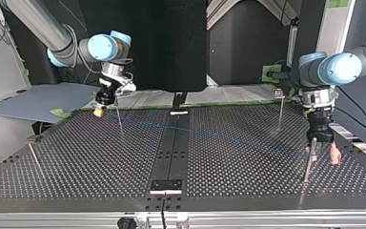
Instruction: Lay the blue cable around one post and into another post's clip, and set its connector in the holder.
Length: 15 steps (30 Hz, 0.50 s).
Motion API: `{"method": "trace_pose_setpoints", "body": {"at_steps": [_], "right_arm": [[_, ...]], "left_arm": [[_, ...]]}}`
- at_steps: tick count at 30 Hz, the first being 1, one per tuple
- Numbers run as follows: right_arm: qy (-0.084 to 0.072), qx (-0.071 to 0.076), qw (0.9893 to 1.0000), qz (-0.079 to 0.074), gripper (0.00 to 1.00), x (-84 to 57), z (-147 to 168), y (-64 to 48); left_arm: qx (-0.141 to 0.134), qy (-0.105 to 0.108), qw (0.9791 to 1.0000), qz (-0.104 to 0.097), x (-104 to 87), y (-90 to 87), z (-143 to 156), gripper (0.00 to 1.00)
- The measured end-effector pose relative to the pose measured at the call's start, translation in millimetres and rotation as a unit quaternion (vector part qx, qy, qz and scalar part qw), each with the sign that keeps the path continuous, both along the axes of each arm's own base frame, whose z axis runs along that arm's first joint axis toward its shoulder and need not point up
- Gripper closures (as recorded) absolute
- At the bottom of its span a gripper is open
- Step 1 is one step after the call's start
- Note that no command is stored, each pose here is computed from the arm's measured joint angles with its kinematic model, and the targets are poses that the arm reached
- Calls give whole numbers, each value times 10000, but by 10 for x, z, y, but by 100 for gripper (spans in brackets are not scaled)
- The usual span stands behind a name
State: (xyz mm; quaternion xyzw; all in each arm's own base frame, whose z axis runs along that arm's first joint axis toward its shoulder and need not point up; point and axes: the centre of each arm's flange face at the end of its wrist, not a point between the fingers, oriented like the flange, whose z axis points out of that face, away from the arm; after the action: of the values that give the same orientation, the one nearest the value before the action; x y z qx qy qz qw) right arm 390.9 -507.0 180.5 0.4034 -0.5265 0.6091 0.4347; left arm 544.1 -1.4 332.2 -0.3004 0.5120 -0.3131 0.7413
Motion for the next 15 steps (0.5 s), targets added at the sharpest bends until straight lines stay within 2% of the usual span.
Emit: {"method": "trace_pose_setpoints", "body": {"at_steps": [3,5,6,10,13,15], "right_arm": [[4,11,9996,-286,100,-225,-100,-49],[-3,19,9987,-509,100,-393,-169,-77],[-7,23,9981,-610,100,-468,-199,-88],[-26,44,9944,-1057,100,-799,-346,-106],[-8,96,9927,-1205,100,-925,-454,-53],[36,164,9921,-1243,100,-971,-540,-4]], "left_arm": [[1,7,10000,1,-6,-3,-13,0],[0,10,10000,0,-9,-4,-17,0],[0,12,10000,0,-10,-4,-19,0],[-3,11,10000,-4,-10,-7,-19,0],[-8,10,10000,-9,-10,-10,-19,0],[-11,10,10000,-13,-10,-11,-19,0]]}}
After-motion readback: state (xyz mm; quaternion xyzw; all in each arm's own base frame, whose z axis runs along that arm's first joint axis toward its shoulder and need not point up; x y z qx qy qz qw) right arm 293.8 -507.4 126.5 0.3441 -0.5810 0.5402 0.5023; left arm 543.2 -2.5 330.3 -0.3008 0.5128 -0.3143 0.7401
